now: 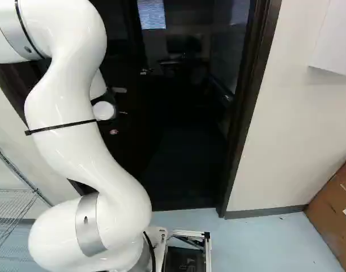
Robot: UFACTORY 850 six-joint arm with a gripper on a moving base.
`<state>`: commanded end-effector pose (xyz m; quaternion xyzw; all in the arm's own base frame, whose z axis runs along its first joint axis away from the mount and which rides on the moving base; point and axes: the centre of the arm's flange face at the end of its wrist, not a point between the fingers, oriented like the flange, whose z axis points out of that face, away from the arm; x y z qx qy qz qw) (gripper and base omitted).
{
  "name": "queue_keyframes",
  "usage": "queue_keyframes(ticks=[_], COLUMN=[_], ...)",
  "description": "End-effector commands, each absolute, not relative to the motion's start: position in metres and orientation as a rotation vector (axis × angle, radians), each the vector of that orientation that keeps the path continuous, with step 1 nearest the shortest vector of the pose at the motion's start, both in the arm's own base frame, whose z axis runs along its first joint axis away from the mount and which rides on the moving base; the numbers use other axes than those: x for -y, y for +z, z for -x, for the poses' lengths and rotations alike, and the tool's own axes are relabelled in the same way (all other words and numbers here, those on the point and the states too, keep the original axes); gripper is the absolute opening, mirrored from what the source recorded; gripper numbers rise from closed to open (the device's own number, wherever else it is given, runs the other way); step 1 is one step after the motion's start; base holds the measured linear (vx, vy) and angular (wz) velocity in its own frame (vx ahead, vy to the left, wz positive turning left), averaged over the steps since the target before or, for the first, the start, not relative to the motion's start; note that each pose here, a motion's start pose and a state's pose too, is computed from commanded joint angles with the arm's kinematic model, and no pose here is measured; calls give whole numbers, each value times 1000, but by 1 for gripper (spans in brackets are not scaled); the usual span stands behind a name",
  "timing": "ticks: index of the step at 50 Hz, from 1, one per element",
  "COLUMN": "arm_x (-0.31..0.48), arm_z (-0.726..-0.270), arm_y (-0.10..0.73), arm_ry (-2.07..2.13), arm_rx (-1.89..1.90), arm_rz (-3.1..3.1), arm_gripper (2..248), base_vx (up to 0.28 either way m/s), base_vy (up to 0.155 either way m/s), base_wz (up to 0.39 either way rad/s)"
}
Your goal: Open the door and move inside
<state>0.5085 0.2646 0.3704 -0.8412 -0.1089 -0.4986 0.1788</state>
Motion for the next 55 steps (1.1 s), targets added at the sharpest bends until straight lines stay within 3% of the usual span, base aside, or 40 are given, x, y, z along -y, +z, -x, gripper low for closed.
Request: queue_keyframes(ticks=[55], arm_x=[-308], arm_z=[-511], arm_y=[368], arm_ry=[-1394], arm_rx=[461], arm_rz=[2318], arm_gripper=[247], base_vx=[0], base_vy=[0], base_wz=[0])
